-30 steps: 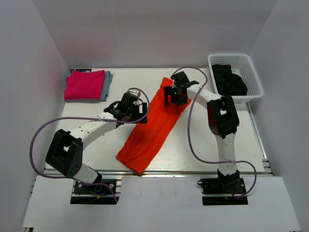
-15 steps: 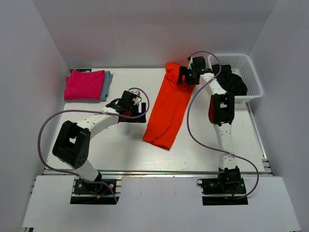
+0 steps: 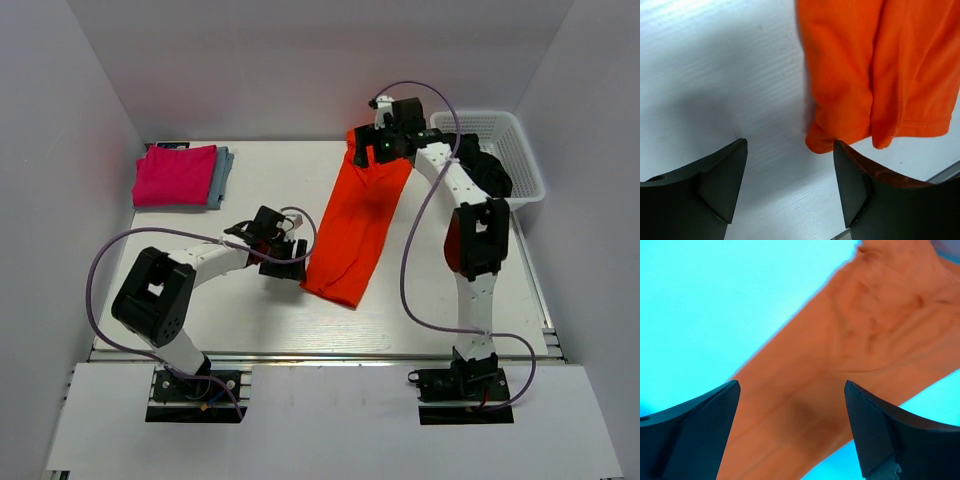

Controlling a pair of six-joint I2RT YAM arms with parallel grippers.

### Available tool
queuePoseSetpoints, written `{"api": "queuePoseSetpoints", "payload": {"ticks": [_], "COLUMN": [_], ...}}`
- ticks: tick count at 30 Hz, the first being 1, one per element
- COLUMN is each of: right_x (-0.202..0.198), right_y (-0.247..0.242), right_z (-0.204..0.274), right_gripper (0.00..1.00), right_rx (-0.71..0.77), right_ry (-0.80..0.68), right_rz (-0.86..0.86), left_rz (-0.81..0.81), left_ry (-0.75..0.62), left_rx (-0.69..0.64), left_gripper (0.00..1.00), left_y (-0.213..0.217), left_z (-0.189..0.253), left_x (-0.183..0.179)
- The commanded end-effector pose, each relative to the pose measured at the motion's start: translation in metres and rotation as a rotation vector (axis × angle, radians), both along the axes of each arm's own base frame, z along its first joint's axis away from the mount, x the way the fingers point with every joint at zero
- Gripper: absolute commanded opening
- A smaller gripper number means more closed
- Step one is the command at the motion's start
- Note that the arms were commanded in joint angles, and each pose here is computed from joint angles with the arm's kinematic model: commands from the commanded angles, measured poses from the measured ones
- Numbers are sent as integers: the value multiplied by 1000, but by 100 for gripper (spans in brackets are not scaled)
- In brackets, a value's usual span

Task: Fold and stack the t-shirts
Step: Rotate the tshirt 90 degrees, then grab the bottom of the folded rectangular tshirt with both arms

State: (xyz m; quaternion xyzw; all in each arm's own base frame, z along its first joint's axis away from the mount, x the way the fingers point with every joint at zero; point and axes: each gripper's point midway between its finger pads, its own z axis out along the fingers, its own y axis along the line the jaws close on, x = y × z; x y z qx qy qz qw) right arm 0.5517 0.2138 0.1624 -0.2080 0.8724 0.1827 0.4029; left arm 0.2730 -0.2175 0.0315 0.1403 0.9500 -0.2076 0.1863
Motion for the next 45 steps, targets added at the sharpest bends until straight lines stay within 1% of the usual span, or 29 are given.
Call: {"api": "queuePoseSetpoints", "payload": {"ticks": [1,2,3,4,5,6,7,8,9,10,11,12,15,16,18,19,20,21,23,25,28,29,30,31,32,35,36,42,45], "right_x": [-43,-48,-58,-69,-86,-96,-110,-138,-147,-155,-163,-191,-225,-237,-259,-273,-284,-299,-315,-336,-350,-357,-361,-368,-370,-374,-372,-372,-370], "right_y": [7,6,8,5,3,6,15,17,19,24,28,25,16,13,7,3,4,0,3,6,9,10,11,10,11,15,19,27,26], "right_z": [7,7,27,13,-6,8,5,-23,-2,0,2,-14,-33,-42,-46,-57,-55,-65,-68,-80,-88,-93,-95,-101,-104,-110,-110,-117,-125], "right_gripper": [90,90,90,90,90,90,90,90,90,90,90,90,90,90,90,90,90,90,90,90,85,80,80,77,74,73,70,69,67], "right_rx": [5,-5,46,37,80,130,175,201,241,271,302,307,295,283,269,256,258,255,273,302,315,304,305,300,299,318,329,310,279], "right_ry": [44,45,46,84,174,122,152,257,217,216,225,290,365,397,437,485,499,540,573,637,692,713,726,755,759,778,768,803,816], "right_rz": [7,6,-41,-66,-121,-108,-62,-47,-30,0,14,28,21,17,29,23,43,52,74,103,122,132,140,133,139,142,149,158,120], "left_rz": [-77,-101,-112,-118,-126,-143,-142,-149,-157,-170,-187,-202,-217,-216,-224,-233,-233,-225,-231,-220,-211,-199,-191,-181,-181,-174,-166,-173,-174], "left_ry": [-38,-45,-64,-66,-65,-72,-60,-56,-46,-48,-28,-34,-19,-7,4,0,8,14,9,16,60,79,83,93,93,92,98,71,62], "left_rx": [-92,-100,-125,-138,-151,-167,-161,-154,-163,-167,-174,-181,-183,-178,-173,-175,-171,-173,-191,-194,-196,-192,-178,-179,-179,-184,-186,-193,-198], "left_gripper": [79,77,75,73,71,69,66,64,60,57,57,52,46,38,29,22,17,14,1,0,0,0,0,0,0,0,0,0,0], "left_y": [-14,-15,-19,-20,-22,-27,-27,-25,-27,-28,-32,-32,-35,-33,-33,-35,-34,-34,-39,-39,-39,-38,-34,-32,-32,-32,-32,-34,-35], "left_z": [12,12,17,16,16,18,13,10,7,8,4,3,-1,-3,-6,-7,-10,-10,-7,-9,-7,-8,-9,-10,-10,-12,-11,-4,-1], "left_x": [-7,-12,-12,-13,-14,-16,-16,-19,-20,-21,-26,-27,-33,-35,-41,-43,-46,-46,-47,-48,-58,-61,-63,-67,-67,-68,-68,-67,-66]}}
